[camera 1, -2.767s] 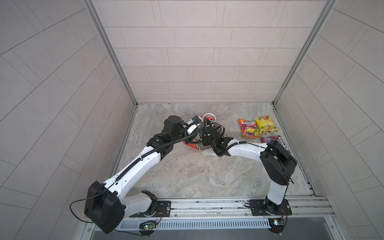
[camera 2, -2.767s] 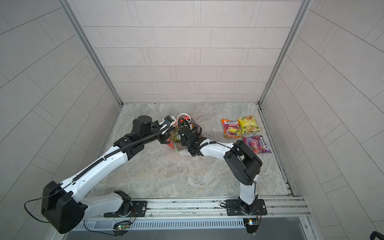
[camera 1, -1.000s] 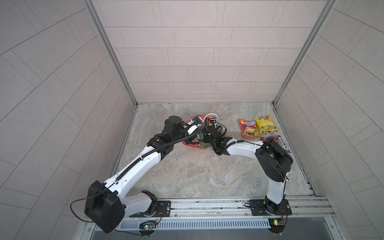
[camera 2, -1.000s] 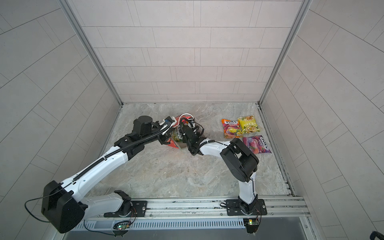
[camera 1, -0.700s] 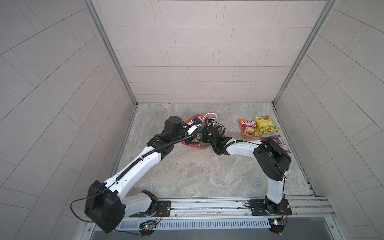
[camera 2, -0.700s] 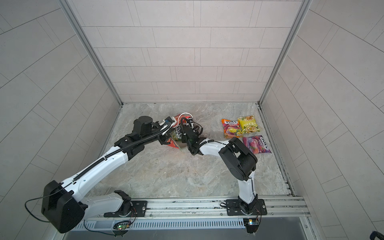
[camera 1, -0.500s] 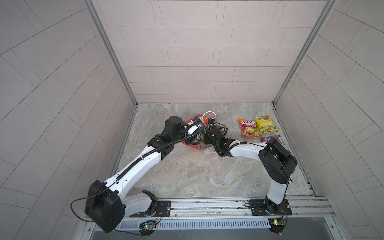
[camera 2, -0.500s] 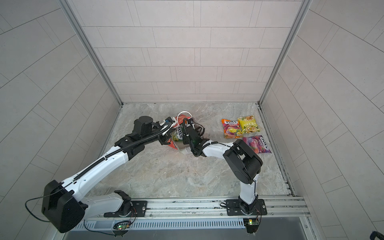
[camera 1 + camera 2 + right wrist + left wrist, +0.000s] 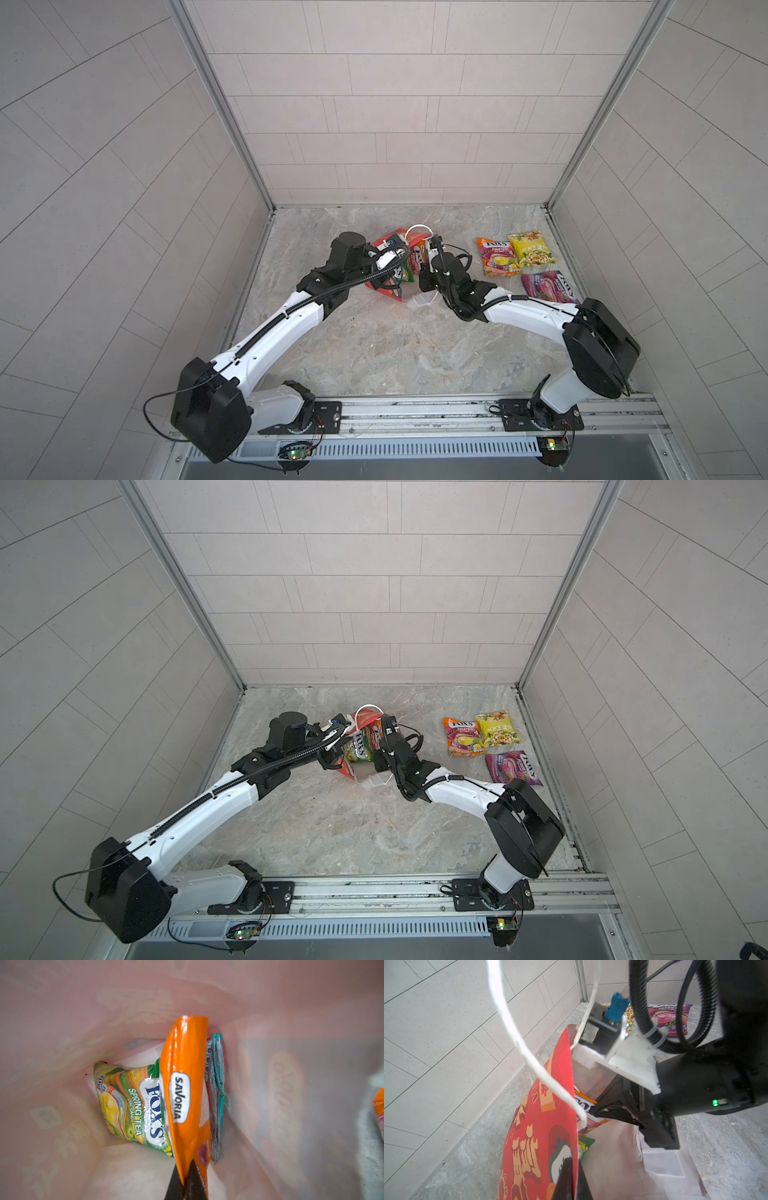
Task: Take the snacks out of the paper bag
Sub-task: 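Lift the orange packet up out of the bag with the right gripper, then carry the orange packet to the packets on the floor and lower it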
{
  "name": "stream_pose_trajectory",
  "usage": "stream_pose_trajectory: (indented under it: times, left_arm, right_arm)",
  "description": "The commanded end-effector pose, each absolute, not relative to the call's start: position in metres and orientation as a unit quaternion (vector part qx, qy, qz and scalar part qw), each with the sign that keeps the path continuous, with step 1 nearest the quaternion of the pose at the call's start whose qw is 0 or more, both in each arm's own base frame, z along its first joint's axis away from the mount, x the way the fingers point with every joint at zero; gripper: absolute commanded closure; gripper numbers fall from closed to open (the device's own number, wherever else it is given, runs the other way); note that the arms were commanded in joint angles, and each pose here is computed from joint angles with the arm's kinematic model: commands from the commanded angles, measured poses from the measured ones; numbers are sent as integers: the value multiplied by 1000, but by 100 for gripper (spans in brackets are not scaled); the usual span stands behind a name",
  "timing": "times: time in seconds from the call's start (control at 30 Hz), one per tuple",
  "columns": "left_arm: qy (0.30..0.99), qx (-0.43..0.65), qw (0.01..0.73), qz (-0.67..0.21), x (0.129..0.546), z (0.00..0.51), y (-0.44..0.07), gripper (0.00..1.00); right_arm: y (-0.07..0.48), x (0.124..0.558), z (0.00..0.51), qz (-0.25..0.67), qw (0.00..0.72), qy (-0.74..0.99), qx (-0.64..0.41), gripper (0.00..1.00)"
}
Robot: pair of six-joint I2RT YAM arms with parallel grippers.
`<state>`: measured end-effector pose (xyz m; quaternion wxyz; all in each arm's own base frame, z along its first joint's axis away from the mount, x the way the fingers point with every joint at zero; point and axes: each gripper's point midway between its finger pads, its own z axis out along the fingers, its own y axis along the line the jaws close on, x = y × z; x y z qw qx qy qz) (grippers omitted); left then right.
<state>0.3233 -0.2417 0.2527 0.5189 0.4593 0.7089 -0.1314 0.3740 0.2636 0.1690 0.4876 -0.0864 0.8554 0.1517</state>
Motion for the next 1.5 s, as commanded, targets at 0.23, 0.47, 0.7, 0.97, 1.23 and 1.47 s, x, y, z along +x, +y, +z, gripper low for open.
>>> stream_pose_trajectory:
  times: [0.23, 0.47, 0.7, 0.97, 1.23, 1.47]
  left_arm:
    - [699, 463, 529, -133, 325, 259, -247, 100]
    - [695, 467, 530, -136, 323, 258, -247, 100]
    - [695, 471, 528, -129, 323, 256, -246, 100]
    - [699, 459, 536, -117, 329, 256, -242, 100]
    - [696, 459, 539, -119, 326, 258, -242, 100]
    - [693, 460, 543, -117, 325, 260, -241, 100]
  right_arm:
    - [248, 339, 243, 185, 507, 833, -121, 100]
    - [222, 310, 283, 203, 525, 818, -114, 100]
    - [171, 275, 313, 192, 562, 801, -78, 100]
    - [122, 250, 336, 182, 590, 786, -15, 100]
    - [74, 254, 323, 143, 556, 815, 76, 100]
    - [53, 272, 265, 204, 414, 880, 115, 100]
